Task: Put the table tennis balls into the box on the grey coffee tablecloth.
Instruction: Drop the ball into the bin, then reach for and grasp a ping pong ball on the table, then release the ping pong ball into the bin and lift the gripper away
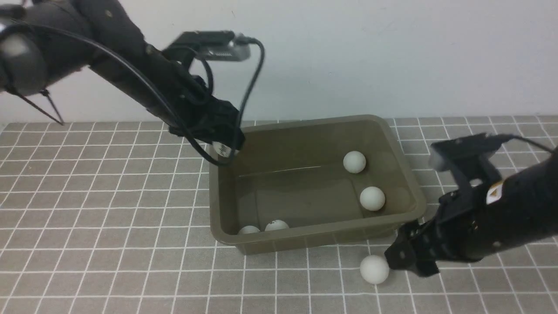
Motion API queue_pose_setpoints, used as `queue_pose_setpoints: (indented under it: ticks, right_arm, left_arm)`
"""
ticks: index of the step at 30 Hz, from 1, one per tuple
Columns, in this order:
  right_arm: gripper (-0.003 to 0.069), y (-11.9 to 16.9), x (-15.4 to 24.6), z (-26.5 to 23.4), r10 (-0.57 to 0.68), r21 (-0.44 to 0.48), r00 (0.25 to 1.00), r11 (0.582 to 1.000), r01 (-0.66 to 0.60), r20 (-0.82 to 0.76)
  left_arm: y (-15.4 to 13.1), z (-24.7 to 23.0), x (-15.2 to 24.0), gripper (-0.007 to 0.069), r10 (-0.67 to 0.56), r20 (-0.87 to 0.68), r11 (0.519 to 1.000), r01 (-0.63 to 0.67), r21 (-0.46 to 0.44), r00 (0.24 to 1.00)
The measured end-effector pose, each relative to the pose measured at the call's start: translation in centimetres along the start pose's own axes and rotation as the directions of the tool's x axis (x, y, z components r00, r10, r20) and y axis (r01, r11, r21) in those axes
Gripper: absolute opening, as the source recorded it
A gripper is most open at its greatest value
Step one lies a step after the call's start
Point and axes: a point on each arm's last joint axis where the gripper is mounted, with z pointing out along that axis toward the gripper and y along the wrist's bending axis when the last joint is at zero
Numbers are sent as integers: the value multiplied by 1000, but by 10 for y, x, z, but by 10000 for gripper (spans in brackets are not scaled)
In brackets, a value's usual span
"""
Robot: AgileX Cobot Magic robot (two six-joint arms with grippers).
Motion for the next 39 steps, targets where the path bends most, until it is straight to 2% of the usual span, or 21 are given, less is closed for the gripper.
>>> queue_pose_setpoints:
  ticks: [6,8,12,15,17,18,19,20,21,22,23,24,27,28,29,32,35,39]
  right_arm:
    - [549,-5,0,46,13,32,999,999,-12,-42]
    - [549,-5,0,56,1,37,999,999,0,-46]
    - [549,-3,0,73,-20,47,999,999,22,-37]
    - [549,-6,0,88,-15,62,1000,998,16,-24]
    - [534,-7,0,95,-9,69,1000,998,11,-26]
    - [510,-7,-1,98,-9,69,1000,998,11,-28]
    - [465,-7,-3,98,-7,70,1000,998,8,-18]
    - [372,-7,-4,98,-7,68,1000,998,9,-18]
    - [350,-5,-4,94,-5,61,1000,998,7,-21]
    - [352,-5,-4,93,-6,59,1000,998,7,-19]
    - [359,-4,-4,90,-7,55,1000,998,8,-27]
    - [363,1,-3,74,-13,34,999,999,15,-41]
    - [363,12,-4,33,-38,-8,999,999,38,-10]
    - [363,12,-4,33,-38,-8,999,999,38,-10]
    - [363,17,-8,8,-52,-23,997,998,53,61]
    - [363,24,-23,-20,-68,-34,979,997,76,191]
    - [363,30,-48,-34,-88,-31,958,994,101,271]
    - [363,37,-90,-22,-113,-27,955,992,125,273]
  left_arm:
    - [0,52,9,363,11,-110,1000,-9,22,994]
    - [3,58,9,411,16,-124,1000,-15,10,992]
    - [11,46,-4,569,22,-97,998,-27,-54,995]
    - [20,22,-16,603,-17,-89,992,6,-123,996]
    - [27,0,-24,564,-40,-88,983,24,-180,995]
    - [30,-12,-27,505,-48,-97,978,27,-206,994]
    - [32,-24,-30,435,-59,-87,971,37,-235,994]
    - [32,-42,-32,330,-61,-78,963,39,-266,995]
    - [33,-58,-33,211,-63,-59,957,44,-286,996]
    - [31,-63,-34,192,-59,-49,956,43,-289,997]
    - [30,-71,-33,141,-57,-36,954,44,-298,998]
    - [27,-94,-31,44,-54,-2,947,50,-316,999]
    - [16,-128,-23,4,-44,53,941,59,-334,998]
    - [15,-129,-21,4,-46,52,940,61,-334,998]
    - [6,-145,-11,-5,-39,72,939,61,-339,997]
    - [-4,-153,12,-5,-44,71,939,65,-336,997]
    - [-13,-157,35,-5,-53,82,944,76,-322,995]
    - [-27,-153,79,-5,-95,62,961,108,-256,994]
